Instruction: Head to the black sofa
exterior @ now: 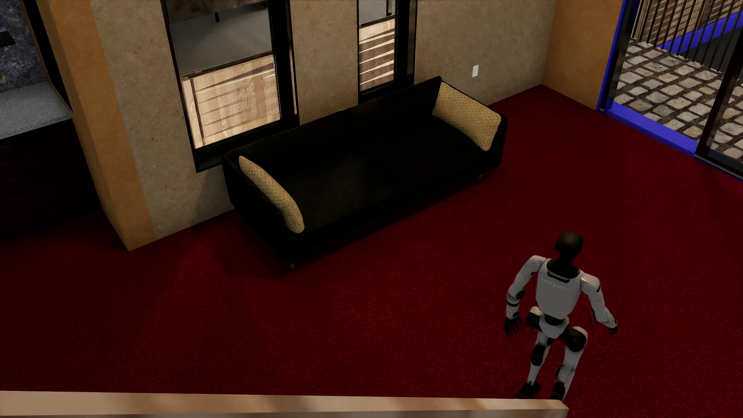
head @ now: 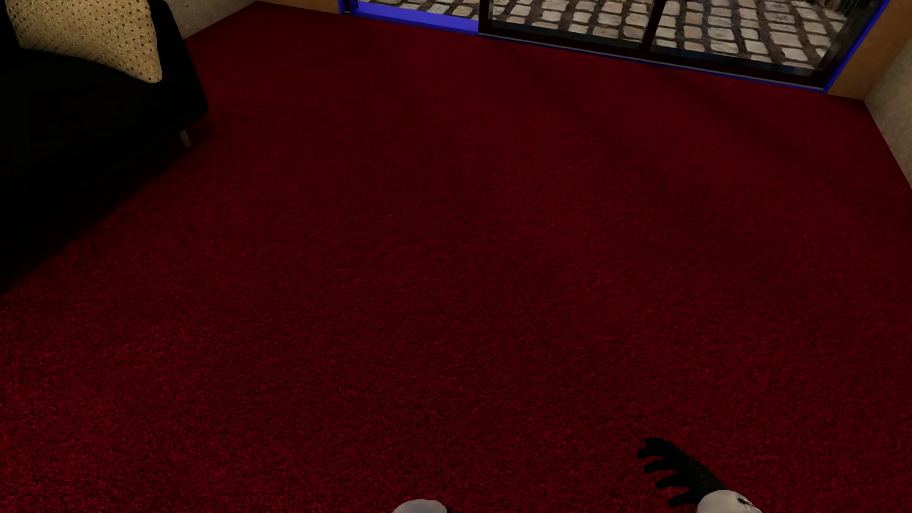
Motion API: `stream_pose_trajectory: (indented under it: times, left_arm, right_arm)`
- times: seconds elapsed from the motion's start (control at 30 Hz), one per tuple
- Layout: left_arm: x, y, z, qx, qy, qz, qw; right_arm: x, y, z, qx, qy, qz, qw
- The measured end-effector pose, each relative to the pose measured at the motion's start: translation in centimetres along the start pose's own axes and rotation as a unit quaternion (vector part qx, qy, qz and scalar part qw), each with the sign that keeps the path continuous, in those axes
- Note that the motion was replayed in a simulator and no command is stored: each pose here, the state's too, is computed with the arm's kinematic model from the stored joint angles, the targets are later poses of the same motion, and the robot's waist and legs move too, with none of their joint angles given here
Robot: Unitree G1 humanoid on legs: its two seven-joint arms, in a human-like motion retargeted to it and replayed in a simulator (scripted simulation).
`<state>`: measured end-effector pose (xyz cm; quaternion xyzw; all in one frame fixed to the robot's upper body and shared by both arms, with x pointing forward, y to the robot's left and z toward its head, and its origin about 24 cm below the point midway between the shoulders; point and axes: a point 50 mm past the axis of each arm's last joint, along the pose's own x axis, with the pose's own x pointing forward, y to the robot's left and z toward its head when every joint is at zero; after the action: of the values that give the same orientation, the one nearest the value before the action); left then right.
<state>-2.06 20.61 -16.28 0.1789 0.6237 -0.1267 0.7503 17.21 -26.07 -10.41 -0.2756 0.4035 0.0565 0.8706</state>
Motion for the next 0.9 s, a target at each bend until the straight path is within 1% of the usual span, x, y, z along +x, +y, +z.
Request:
stream_pose_trajectory:
  times: [0.07, 0.13, 0.2, 0.27, 0.3, 0.33, 0.4, 0.47, 0.53, 0.63, 0.73, 0.83, 0.9]
  left_arm:
    - [-0.2, 0.7, -0.2, -0.019, -0.004, 0.014, 1.0]
    - [-0.3, 0.5, -0.9, -0.029, 0.009, 0.015, 0.999]
    - [-0.3, -0.6, -2.0, -0.035, 0.036, 0.003, 0.999]
    - [-0.4, -2.0, -3.2, -0.027, 0.067, -0.018, 0.997]
    - [-0.5, -2.5, -3.9, -0.016, 0.082, -0.026, 0.996]
    - [-0.6, -2.5, -4.3, 0.002, 0.093, -0.032, 0.995]
    - [-0.4, -1.1, -3.7, 0.018, 0.085, -0.019, 0.996]
    - [0.1, 1.0, -1.3, -0.004, 0.04, 0.014, 0.999]
    - [0.5, 3.7, 2.3, -0.033, -0.027, 0.054, 0.998]
    - [-0.3, 7.1, 8.7, -0.057, -0.149, 0.102, 0.982]
    - [-1.6, 8.2, 14.0, -0.046, -0.246, 0.114, 0.961]
    - [-2.7, 7.9, 16.4, -0.023, -0.296, 0.108, 0.949]
    - [-2.7, 7.2, 15.4, -0.017, -0.287, 0.1, 0.953]
  right_arm:
    - [0.3, -2.1, 3.0, 0.033, -0.054, -0.038, 0.997]
    - [0.4, -3.0, 5.9, 0.042, -0.105, -0.051, 0.992]
    - [0.3, -2.8, 8.4, 0.04, -0.148, -0.048, 0.987]
    - [0.0, -1.4, 8.7, 0.04, -0.162, -0.03, 0.986]
    - [-0.2, 0.0, 7.5, 0.046, -0.148, -0.014, 0.988]
    - [-0.4, 1.8, 5.4, 0.056, -0.115, 0.007, 0.992]
    - [-1.3, 6.0, 0.0, 0.051, -0.021, 0.063, 0.996]
    - [-2.9, 10.0, -4.4, -0.013, 0.059, 0.14, 0.988]
    - [-5.1, 12.5, -8.3, -0.07, 0.126, 0.197, 0.97]
    - [-8.9, 13.6, -13.7, -0.079, 0.226, 0.223, 0.945]
    - [-12.0, 13.9, -16.4, -0.062, 0.269, 0.229, 0.933]
    - [-12.6, 14.2, -16.6, -0.054, 0.267, 0.233, 0.934]
    - [-11.8, 13.7, -16.0, -0.044, 0.258, 0.218, 0.94]
